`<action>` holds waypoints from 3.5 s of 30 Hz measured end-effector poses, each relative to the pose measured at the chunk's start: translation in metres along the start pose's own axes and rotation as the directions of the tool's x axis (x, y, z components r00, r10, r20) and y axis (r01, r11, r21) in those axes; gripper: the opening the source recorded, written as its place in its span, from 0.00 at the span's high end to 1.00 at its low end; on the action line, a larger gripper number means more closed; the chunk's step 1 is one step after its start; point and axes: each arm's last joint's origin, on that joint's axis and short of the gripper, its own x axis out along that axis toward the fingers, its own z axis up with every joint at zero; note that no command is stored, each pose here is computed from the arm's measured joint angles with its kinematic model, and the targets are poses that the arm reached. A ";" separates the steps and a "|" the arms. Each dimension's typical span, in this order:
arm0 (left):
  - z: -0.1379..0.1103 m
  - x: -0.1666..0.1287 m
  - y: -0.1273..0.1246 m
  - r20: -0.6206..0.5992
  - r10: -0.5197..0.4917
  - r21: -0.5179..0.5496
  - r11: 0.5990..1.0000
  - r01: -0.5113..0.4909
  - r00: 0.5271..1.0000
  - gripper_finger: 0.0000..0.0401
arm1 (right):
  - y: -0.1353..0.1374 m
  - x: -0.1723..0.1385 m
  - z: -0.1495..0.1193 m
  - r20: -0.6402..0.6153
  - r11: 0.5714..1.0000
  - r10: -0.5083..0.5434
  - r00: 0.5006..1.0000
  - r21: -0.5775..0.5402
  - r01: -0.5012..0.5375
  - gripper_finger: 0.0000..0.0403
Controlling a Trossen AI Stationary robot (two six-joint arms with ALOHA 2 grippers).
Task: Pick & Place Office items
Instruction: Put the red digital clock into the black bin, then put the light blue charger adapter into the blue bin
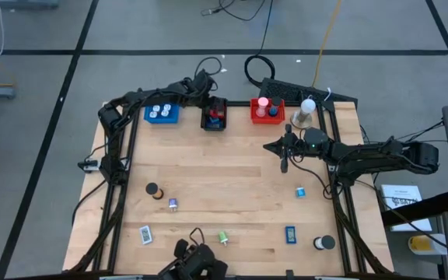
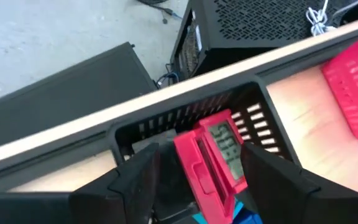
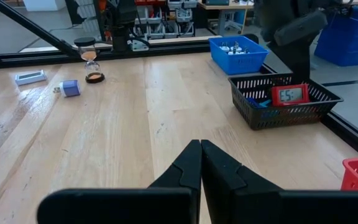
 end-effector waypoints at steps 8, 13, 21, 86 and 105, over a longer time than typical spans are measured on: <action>0.001 -0.014 -0.016 -0.064 0.026 0.192 0.981 -0.013 0.998 0.52 | 0.000 0.000 -0.001 -0.008 1.000 0.000 1.000 0.001 0.000 1.00; -0.014 -0.015 -0.029 -0.090 0.094 0.321 0.945 -0.060 0.992 0.70 | 0.000 0.000 -0.001 -0.007 1.000 0.001 1.000 0.001 -0.001 1.00; -0.026 -0.005 -0.025 -0.080 0.161 0.380 0.917 -0.120 0.984 0.97 | 0.000 0.000 -0.001 -0.006 1.000 0.000 1.000 0.008 0.000 1.00; -0.262 -0.123 -0.057 0.086 -0.803 0.834 0.382 0.399 0.590 0.99 | 0.006 0.004 0.010 -0.073 0.967 -0.073 0.995 0.238 0.088 1.00; -0.316 -0.141 -0.066 -0.080 -0.782 0.869 0.250 0.428 0.619 0.99 | 0.095 -0.004 0.026 -0.311 0.992 -0.110 0.944 0.025 0.124 0.99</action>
